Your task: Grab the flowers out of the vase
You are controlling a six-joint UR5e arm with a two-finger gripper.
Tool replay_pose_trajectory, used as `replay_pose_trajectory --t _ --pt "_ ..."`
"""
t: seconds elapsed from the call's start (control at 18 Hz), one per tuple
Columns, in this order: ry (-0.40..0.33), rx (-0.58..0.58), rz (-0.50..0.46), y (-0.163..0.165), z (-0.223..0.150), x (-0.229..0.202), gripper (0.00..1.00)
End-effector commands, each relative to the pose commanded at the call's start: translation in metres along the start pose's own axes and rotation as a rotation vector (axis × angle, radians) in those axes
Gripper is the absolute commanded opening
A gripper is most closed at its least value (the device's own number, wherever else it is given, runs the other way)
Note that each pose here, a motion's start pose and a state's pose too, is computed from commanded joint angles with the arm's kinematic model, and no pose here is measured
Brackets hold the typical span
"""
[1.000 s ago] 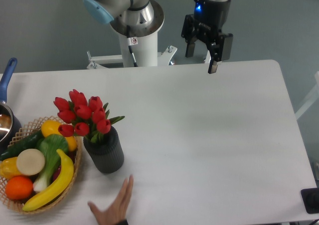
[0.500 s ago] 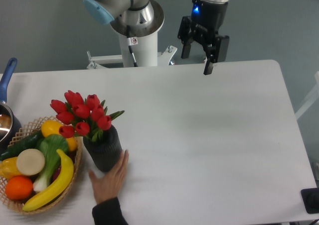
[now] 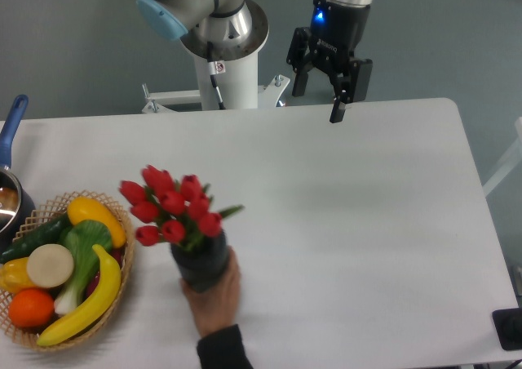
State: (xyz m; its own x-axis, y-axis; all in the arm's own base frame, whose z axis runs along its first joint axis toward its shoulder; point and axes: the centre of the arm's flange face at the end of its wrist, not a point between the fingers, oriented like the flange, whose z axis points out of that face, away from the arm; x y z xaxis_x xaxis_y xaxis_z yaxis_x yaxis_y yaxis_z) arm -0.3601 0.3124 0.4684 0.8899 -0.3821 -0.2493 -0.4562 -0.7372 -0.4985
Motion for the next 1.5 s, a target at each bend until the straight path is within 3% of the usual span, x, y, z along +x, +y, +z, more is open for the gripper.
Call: replay_pose_trajectory --t 0.61,1.11,1.5 --pt "0.087 0.222 -0.241 0.005 0.05 0.033 1.0" --pt "0.12 0.307 -0.239 0.015 0.093 0.025 1.0" --pt "0.145 0.389 -0.157 -0.001 0.149 0.016 1.0"
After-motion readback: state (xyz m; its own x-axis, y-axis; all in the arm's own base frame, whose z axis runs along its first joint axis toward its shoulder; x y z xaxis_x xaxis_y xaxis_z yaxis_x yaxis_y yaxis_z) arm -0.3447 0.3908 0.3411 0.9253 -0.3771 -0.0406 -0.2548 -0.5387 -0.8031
